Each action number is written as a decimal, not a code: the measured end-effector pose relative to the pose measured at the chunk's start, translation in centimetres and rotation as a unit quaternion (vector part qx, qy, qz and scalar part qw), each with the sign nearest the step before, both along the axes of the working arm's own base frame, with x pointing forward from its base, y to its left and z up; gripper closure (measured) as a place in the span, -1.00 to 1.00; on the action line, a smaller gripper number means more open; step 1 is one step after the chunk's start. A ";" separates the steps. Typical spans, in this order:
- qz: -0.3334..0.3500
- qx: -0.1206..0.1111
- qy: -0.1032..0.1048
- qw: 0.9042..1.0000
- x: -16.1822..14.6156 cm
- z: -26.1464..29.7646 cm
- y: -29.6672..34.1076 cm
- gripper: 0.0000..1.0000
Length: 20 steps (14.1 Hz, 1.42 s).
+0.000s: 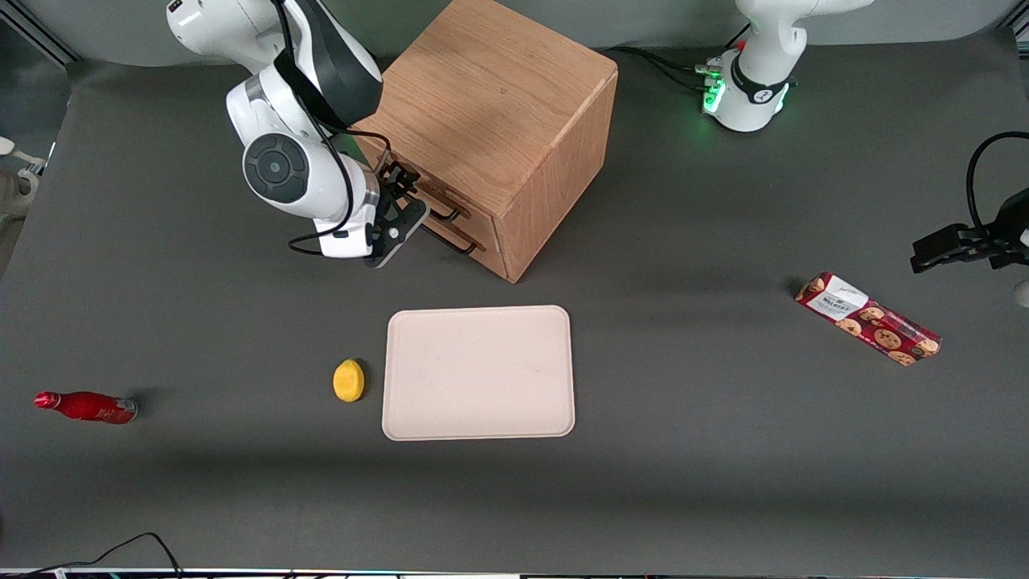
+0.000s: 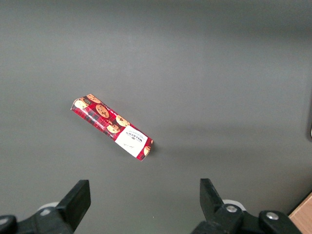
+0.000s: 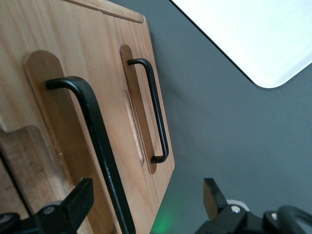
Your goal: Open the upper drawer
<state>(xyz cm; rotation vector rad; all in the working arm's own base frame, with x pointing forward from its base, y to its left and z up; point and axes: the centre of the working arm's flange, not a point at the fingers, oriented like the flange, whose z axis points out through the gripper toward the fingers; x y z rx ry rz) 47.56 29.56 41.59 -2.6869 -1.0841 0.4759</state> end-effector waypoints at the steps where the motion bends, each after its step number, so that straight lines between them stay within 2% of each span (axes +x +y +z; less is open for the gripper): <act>1: 0.002 0.001 -0.002 1.000 -0.1 -0.1 0.2 -1.00; 4: 0.008 -0.001 0.002 1.000 -0.5 -1.1 0.7 -1.00; 10: 0.054 0.021 -0.012 0.998 0.5 -2.5 0.7 -1.00; 20: 0.062 0.037 -0.037 0.997 2.7 -2.2 -1.4 -1.00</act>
